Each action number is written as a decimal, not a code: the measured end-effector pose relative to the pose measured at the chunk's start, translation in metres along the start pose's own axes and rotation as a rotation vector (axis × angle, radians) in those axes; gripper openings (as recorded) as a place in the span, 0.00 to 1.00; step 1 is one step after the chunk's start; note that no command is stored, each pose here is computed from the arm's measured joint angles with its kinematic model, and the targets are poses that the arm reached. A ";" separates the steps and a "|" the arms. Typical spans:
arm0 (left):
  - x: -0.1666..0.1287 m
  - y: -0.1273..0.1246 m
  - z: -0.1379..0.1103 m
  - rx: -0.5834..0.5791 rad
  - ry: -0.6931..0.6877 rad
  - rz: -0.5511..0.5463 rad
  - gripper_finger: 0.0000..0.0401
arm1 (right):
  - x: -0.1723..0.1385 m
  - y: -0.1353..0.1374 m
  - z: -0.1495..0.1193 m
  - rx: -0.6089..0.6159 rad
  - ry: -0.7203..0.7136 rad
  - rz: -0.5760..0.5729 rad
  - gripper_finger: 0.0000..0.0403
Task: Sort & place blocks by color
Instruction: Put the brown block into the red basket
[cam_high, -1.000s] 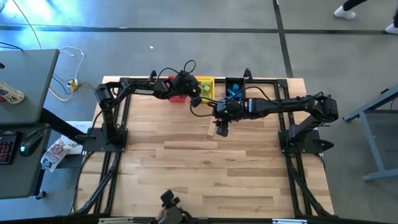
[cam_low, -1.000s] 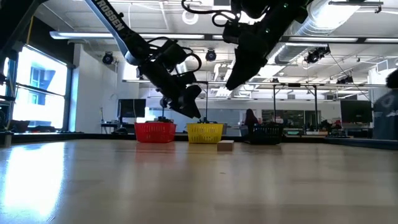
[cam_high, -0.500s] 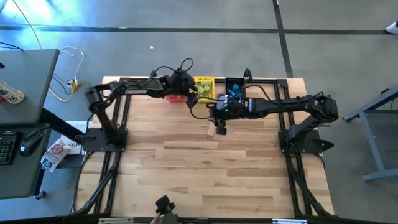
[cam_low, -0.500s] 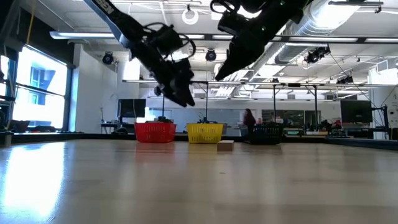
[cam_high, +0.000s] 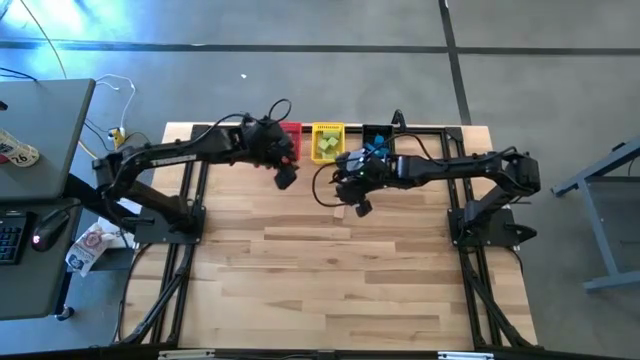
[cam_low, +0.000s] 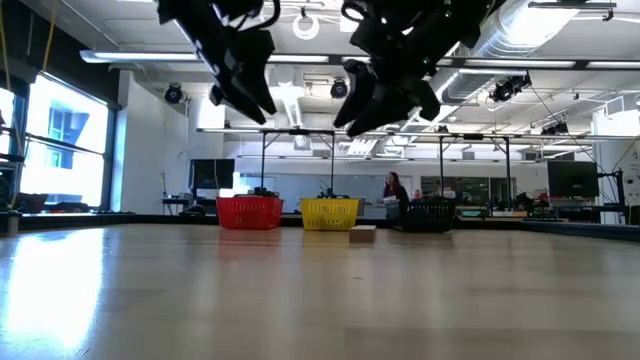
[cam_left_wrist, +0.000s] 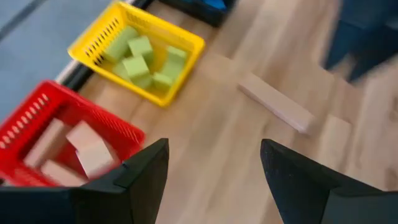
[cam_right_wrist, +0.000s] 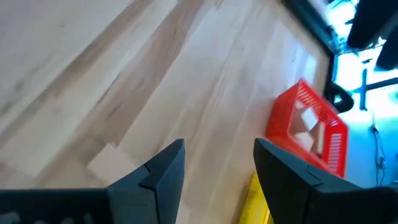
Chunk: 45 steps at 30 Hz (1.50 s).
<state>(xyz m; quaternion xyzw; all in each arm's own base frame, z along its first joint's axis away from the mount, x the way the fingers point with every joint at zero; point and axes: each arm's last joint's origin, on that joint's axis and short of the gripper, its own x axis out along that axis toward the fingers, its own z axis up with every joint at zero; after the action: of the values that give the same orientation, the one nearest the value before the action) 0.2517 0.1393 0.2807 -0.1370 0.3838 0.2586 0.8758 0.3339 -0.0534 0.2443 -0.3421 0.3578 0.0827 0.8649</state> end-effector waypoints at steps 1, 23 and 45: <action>-0.004 -0.004 -0.002 0.003 0.013 -0.008 0.60 | 0.002 0.001 -0.002 -0.015 0.013 0.012 0.44; -0.016 -0.044 -0.016 0.099 0.068 -0.095 0.60 | 0.061 0.040 -0.026 -0.184 0.172 0.276 0.44; -0.016 -0.044 -0.015 0.073 0.067 -0.090 0.60 | 0.092 0.076 -0.020 -0.691 0.320 0.284 0.44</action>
<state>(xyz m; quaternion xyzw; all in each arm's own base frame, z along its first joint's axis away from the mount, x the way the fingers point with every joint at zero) 0.2579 0.0902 0.2841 -0.1308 0.4154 0.2000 0.8777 0.3602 -0.0183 0.1310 -0.5682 0.4830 0.2624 0.6124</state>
